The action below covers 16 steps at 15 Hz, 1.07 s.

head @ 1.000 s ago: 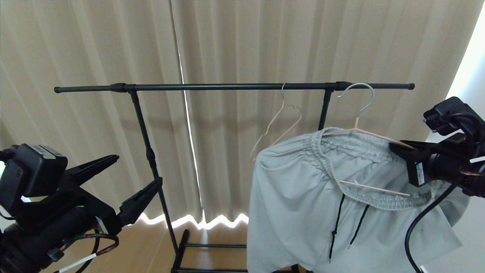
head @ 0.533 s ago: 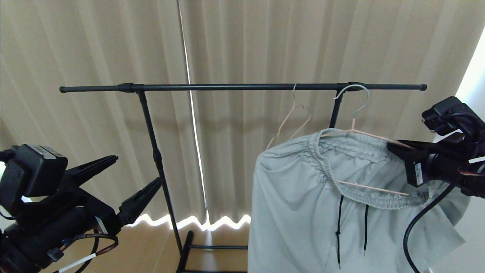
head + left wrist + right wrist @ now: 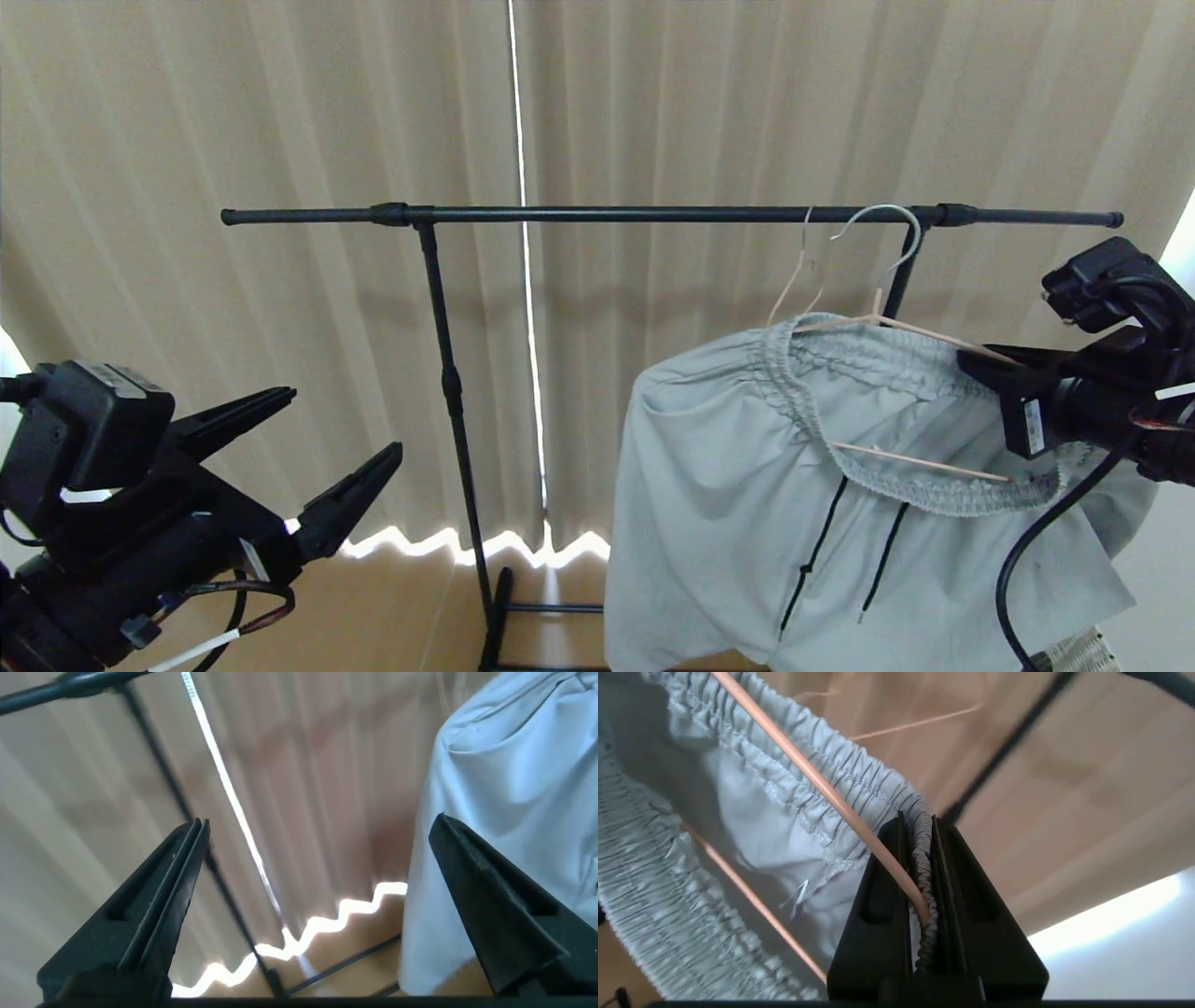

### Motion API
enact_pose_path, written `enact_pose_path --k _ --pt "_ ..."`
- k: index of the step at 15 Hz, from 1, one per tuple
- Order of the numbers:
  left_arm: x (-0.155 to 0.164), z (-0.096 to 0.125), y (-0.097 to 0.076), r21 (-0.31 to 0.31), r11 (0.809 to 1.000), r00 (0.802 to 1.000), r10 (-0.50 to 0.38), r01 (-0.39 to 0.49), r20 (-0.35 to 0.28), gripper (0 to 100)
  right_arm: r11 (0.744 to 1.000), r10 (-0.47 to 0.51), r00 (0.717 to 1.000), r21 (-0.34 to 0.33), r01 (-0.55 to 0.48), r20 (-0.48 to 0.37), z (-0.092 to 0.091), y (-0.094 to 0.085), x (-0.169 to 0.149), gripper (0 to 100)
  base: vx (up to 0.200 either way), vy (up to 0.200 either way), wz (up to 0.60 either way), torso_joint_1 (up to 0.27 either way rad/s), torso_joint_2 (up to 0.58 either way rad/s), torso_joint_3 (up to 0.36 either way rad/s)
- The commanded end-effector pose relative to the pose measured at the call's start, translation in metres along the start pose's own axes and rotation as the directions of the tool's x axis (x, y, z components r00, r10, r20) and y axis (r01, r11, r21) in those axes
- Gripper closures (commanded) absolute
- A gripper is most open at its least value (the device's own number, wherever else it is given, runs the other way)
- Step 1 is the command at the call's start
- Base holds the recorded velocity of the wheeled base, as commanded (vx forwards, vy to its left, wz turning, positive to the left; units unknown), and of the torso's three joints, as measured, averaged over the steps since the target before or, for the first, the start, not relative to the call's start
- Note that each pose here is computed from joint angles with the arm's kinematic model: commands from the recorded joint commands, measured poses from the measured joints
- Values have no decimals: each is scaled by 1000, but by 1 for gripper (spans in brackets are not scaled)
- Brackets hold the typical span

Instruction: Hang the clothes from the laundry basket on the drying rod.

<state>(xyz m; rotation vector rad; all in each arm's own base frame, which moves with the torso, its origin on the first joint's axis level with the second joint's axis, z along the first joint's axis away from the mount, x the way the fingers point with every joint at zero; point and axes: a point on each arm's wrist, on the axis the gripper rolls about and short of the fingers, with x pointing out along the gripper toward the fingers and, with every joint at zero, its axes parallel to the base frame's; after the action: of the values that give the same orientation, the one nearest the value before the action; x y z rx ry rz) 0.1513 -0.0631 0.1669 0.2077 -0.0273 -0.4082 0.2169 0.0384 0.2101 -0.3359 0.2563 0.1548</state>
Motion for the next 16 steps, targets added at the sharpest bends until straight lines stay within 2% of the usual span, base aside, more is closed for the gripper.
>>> enact_pose_path --k 1,14,16 --pt "-2 -4 -1 -2 1000 1000 -5 5 -15 0 1000 2 1000 0 -2 0 0 0 1 100 0 0 0 0 0 0" --pt "-2 -6 -1 -4 1000 1000 0 0 -28 0 1000 15 1000 -3 -15 9 1 2 0 100 0 0 0 0 0 0" --pt "-2 -7 -1 -4 1000 1000 2 -2 -30 0 1000 15 1000 -3 -15 9 1 2 0 100 200 0 0 2 -2 2"
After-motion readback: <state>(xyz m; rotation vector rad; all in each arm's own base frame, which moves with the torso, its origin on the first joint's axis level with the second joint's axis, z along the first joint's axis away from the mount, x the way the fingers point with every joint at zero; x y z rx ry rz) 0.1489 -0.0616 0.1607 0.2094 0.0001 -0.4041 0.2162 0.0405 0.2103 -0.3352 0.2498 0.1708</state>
